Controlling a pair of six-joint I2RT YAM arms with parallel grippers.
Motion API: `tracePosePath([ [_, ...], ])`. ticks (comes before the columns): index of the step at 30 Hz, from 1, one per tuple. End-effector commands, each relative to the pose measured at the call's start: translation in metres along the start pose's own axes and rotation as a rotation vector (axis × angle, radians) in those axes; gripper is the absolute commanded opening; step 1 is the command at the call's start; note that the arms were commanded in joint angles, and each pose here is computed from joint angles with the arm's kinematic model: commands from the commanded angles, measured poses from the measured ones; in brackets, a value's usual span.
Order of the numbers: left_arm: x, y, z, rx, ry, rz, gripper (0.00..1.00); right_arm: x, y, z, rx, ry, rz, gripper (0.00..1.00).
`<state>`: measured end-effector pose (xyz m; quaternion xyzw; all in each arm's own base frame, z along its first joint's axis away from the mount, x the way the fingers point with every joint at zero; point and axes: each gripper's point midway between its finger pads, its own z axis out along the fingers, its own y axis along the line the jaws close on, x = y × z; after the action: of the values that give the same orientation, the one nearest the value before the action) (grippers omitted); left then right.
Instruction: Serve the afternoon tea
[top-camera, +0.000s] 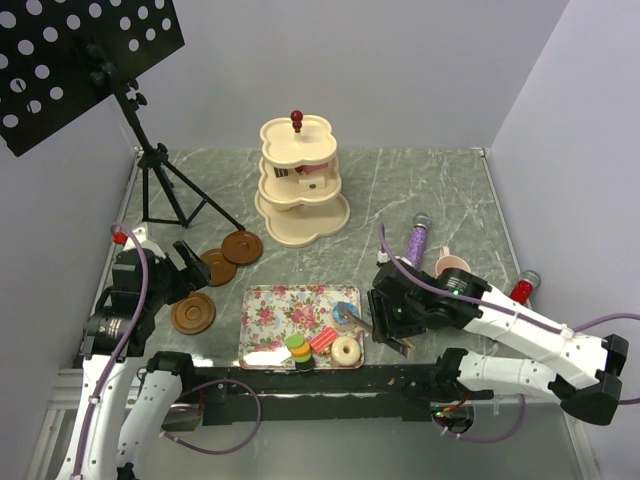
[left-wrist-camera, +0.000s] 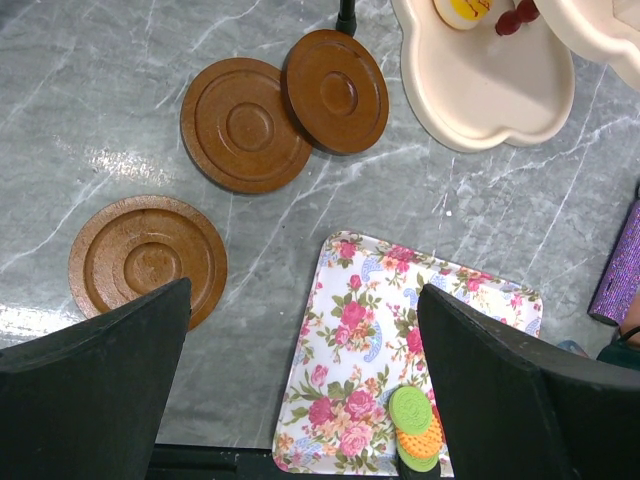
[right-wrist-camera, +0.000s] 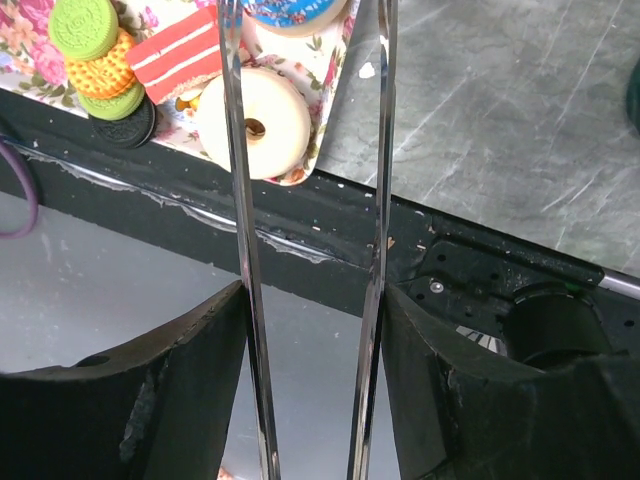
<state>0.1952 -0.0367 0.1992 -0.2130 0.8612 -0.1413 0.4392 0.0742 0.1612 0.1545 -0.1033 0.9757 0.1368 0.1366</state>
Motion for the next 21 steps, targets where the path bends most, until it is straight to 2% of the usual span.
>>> tracePosePath([
  [1,-0.002,-0.005,0.000,0.024,-0.004,-0.007,1.00,-0.010,0.008,-0.009,-0.004,-0.045,0.014,0.61],
  [10,-0.001,-0.005,0.001,0.020,0.002,-0.007,1.00,-0.020,0.013,-0.026,-0.037,-0.111,0.016,0.61],
  [21,0.001,-0.005,0.004,0.021,0.016,-0.003,1.00,-0.010,0.019,-0.016,-0.051,-0.083,-0.031,0.64],
])
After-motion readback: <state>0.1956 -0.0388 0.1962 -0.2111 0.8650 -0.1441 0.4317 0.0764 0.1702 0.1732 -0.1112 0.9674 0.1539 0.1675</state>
